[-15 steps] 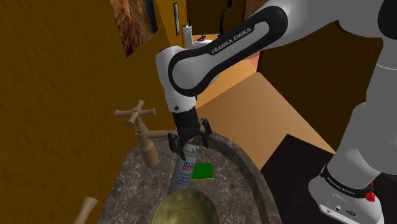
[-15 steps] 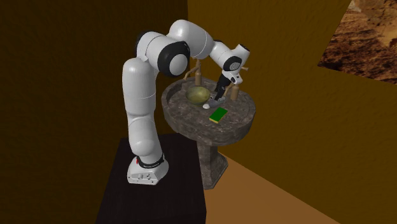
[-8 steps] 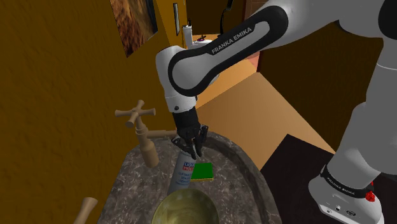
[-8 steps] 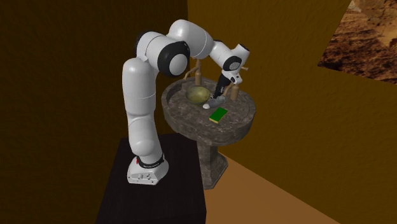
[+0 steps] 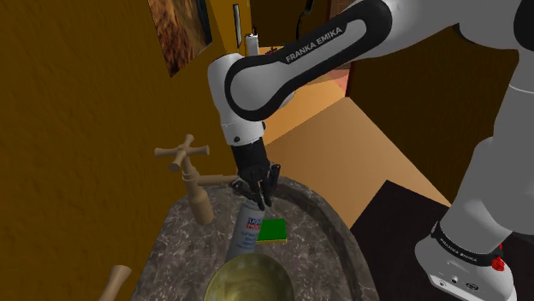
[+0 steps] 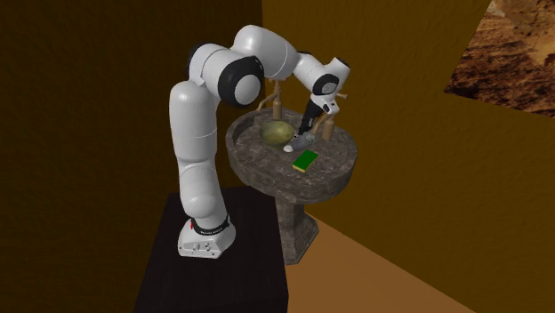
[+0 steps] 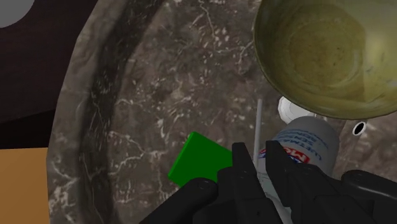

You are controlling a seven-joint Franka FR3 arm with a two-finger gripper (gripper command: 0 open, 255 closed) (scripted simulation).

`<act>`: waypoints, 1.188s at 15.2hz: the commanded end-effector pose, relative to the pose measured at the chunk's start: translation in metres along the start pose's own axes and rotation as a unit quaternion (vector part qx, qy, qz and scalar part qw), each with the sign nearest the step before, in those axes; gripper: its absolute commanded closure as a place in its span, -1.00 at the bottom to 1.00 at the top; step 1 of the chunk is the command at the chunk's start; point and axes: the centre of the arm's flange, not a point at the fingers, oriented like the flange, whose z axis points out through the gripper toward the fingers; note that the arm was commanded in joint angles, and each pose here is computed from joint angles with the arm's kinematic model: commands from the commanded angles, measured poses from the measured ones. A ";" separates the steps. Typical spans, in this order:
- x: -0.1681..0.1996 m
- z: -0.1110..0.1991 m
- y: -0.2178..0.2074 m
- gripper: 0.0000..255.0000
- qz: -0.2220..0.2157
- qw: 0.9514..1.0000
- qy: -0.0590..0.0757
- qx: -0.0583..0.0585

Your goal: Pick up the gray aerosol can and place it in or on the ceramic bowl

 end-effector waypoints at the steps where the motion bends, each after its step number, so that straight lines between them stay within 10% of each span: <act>1: -0.005 -0.015 0.000 1.00 -0.001 1.000 0.004 0.003; 3: -0.005 -0.014 -0.001 1.00 -0.001 1.000 0.003 0.002; 4: -0.005 -0.014 -0.001 -1.00 -0.001 1.000 0.003 0.002; 5: -0.027 -0.004 -0.024 -1.00 0.014 0.997 0.042 -0.067; 7: -0.067 0.029 -0.068 -1.00 0.045 0.971 0.119 -0.203; 8: -0.071 0.033 -0.072 -1.00 0.048 0.967 0.127 -0.217; 18: -0.062 0.068 -0.055 -1.00 0.048 0.967 0.127 -0.217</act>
